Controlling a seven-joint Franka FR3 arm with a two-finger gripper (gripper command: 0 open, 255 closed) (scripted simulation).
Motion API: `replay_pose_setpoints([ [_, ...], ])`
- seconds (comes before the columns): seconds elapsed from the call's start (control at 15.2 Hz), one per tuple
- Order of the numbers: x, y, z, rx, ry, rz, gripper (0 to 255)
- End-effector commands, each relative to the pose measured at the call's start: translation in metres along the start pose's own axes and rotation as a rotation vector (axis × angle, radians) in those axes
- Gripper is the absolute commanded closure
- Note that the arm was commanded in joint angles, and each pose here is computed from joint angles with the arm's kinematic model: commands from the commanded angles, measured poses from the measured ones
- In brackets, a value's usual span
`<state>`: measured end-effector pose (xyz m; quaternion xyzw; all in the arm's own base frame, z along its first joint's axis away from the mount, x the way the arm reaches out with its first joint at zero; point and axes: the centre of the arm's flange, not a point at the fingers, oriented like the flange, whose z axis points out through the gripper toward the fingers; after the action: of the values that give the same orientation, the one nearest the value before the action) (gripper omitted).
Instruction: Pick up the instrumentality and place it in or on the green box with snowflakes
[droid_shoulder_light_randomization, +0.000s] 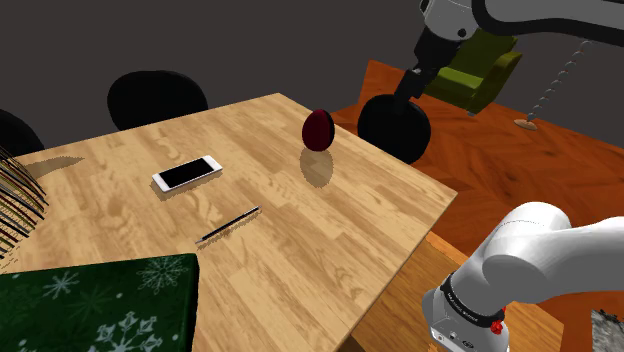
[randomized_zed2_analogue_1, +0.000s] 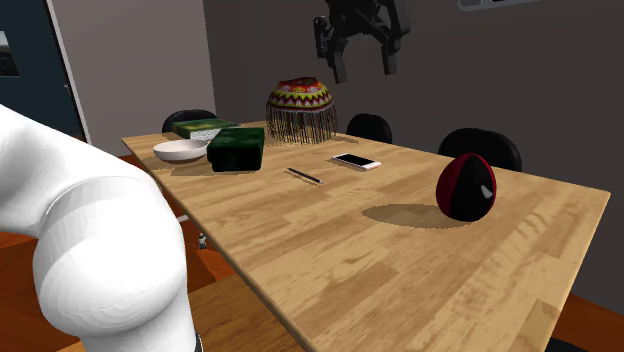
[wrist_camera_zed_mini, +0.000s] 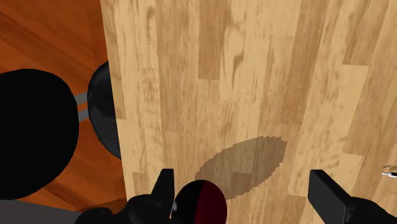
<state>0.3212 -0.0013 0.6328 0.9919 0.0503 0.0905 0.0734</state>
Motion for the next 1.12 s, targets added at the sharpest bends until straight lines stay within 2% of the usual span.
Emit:
replay_pose_setpoints([
  [0.0, 0.000, 0.000, 0.000, 0.000, 0.000, 0.000, 0],
  [0.53, 0.080, -0.031, 0.062, 0.062, -0.019, -0.333, 0],
  [1.06, 0.144, -0.090, 0.122, 0.123, -0.039, -0.665, 0],
])
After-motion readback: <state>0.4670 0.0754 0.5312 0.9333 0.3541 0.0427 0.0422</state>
